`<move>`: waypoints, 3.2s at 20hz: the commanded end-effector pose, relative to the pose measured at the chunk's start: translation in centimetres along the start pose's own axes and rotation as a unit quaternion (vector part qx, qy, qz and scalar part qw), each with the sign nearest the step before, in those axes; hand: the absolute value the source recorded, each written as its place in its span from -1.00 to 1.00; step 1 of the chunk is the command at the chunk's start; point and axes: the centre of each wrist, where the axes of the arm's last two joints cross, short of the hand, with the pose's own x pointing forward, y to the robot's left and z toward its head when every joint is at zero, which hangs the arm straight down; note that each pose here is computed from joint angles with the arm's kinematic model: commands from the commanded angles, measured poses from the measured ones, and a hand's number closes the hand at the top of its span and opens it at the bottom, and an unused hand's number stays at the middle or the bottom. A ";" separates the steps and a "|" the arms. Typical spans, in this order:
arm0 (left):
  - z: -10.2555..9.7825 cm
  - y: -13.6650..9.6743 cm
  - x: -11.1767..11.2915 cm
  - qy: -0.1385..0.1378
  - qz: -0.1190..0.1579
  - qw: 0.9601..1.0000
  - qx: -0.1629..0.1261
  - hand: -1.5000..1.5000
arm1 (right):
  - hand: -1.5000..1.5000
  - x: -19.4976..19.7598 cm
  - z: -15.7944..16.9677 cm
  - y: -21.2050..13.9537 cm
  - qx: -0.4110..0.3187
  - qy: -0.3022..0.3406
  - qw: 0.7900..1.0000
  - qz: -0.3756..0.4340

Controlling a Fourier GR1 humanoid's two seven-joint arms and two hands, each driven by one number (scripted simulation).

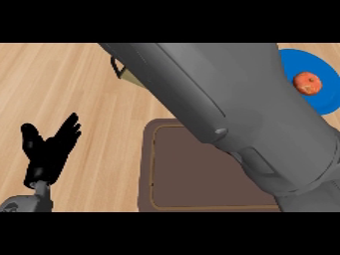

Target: Pick the can from the tray and place it in the tiered shelf

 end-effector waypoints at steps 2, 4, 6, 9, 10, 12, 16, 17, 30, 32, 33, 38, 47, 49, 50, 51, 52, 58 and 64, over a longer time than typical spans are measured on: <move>0.2 0.3 -1.0 0.026 -0.003 1.000 0.007 0.00 | 1.00 -0.7 -1.7 1.0 0.024 0.078 0.997 0.004; -0.1 0.9 -1.0 0.021 -0.005 1.000 0.004 0.00 | 1.00 -1.3 -3.5 -0.2 0.021 0.073 0.997 0.014; 0.6 0.2 -1.7 0.034 0.003 0.999 0.005 0.00 | 1.00 -1.5 -2.5 2.2 0.023 0.075 0.997 0.026; 0.2 0.6 -1.1 0.026 -0.002 1.000 0.000 0.00 | 1.00 -3.1 -4.6 1.9 0.020 0.081 0.996 0.034; 0.1 1.4 -0.8 0.030 0.003 1.000 0.000 0.00 | 1.00 -3.1 -4.0 2.7 0.017 0.079 0.996 0.026; -1.0 -1.2 0.1 0.017 0.010 1.000 0.001 0.00 | 1.00 -3.5 -5.6 0.9 0.023 0.075 0.997 0.023; -1.2 -1.8 0.1 0.022 -0.004 1.000 0.000 0.00 | 1.00 -4.8 -5.6 3.1 0.005 0.074 0.997 0.037; 0.1 0.5 0.0 0.019 0.003 1.000 -0.002 0.00 | 1.00 -5.4 -5.8 3.8 0.006 0.084 0.996 0.040; 0.3 0.4 -1.3 0.023 0.003 1.000 -0.006 0.00 | 1.00 -6.8 -7.6 3.0 0.008 0.055 0.998 0.015; -2.1 -0.7 0.3 0.018 0.000 1.000 -0.003 0.00 | 1.00 -6.0 -6.0 4.6 0.030 0.041 0.997 0.065; -0.7 -0.1 -0.3 0.023 0.002 1.000 0.006 0.00 | 1.00 -6.3 -6.5 4.3 0.037 0.044 0.995 0.085; -1.1 -0.8 -0.5 0.027 0.006 1.000 0.008 0.00 | -1.00 -5.6 -6.4 3.1 -0.047 0.097 0.991 -0.080; -1.0 -0.6 -0.5 0.019 0.001 1.000 0.000 0.00 | -1.00 -6.0 -6.6 2.8 -0.075 0.109 0.963 -0.233; -0.7 -1.2 -1.2 0.029 -0.001 1.000 0.000 0.00 | -1.00 -4.5 -6.6 0.3 -0.083 0.103 0.951 -0.278; -0.1 -0.4 -0.7 0.020 -0.003 1.000 0.007 0.00 | -1.00 -5.7 -7.2 1.1 -0.093 0.115 0.947 -0.285; -1.0 0.4 -0.7 0.015 -0.004 1.000 0.008 0.00 | -1.00 -5.3 -7.7 -0.7 -0.105 0.111 0.942 -0.300; -0.8 0.1 -0.6 0.025 0.011 1.000 0.003 0.00 | -1.00 -5.8 -7.7 0.1 -0.124 0.111 0.939 -0.300; -0.2 0.4 -1.3 0.035 0.004 0.999 0.017 0.00 | -1.00 -7.3 -9.9 -1.8 -0.207 0.146 0.927 -0.276; 1.2 2.3 -3.5 0.046 0.013 0.998 0.033 0.00 | -1.00 -10.0 -11.8 -3.7 -0.261 0.185 0.892 -0.318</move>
